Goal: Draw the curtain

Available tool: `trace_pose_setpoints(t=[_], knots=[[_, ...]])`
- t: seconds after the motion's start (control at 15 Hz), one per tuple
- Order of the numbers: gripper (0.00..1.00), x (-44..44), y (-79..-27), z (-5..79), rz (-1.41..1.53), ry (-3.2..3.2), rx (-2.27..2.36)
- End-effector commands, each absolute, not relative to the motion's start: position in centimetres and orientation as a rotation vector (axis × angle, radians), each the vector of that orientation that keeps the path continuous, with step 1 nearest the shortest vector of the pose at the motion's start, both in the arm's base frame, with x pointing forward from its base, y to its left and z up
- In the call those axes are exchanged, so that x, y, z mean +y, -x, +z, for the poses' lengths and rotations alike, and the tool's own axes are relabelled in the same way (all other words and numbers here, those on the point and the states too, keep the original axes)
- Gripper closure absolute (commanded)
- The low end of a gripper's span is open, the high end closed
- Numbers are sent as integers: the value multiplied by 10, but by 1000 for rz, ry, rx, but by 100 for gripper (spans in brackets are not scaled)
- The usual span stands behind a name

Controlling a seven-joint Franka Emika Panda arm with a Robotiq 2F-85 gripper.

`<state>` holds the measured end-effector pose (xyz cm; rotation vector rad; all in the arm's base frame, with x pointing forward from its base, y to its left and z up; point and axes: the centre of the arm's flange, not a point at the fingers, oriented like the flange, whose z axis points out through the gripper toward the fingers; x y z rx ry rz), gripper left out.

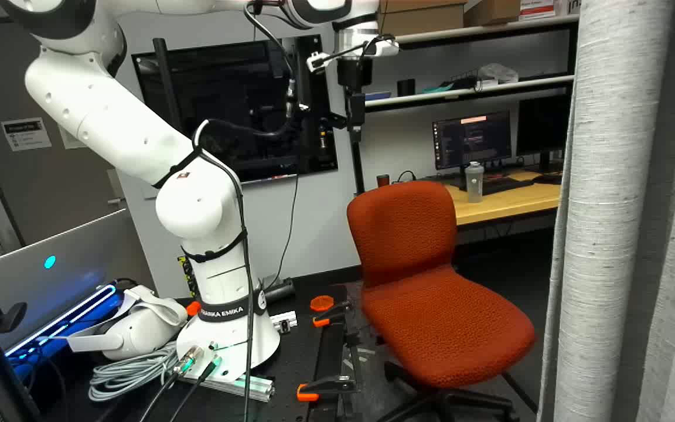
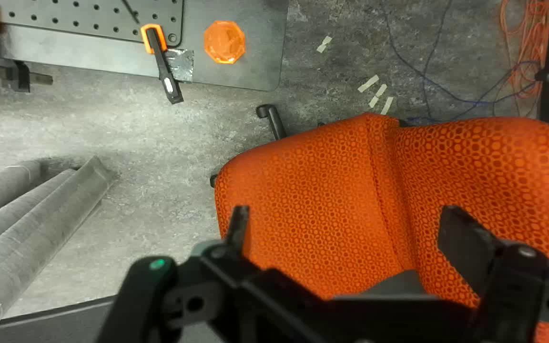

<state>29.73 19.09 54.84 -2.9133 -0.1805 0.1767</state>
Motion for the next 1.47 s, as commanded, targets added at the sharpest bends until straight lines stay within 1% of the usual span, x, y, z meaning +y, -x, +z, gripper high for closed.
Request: trace_pose_setpoints(t=[0.0, 0.8, 1.33, 1.4], knots=[[0, 191, -297, 548, 178, 2914, -180], [0, 191, -297, 548, 178, 2914, -180], [0, 192, -300, 545, 103, 2927, -95], [0, 137, -321, 584, 33, 2917, -56]])
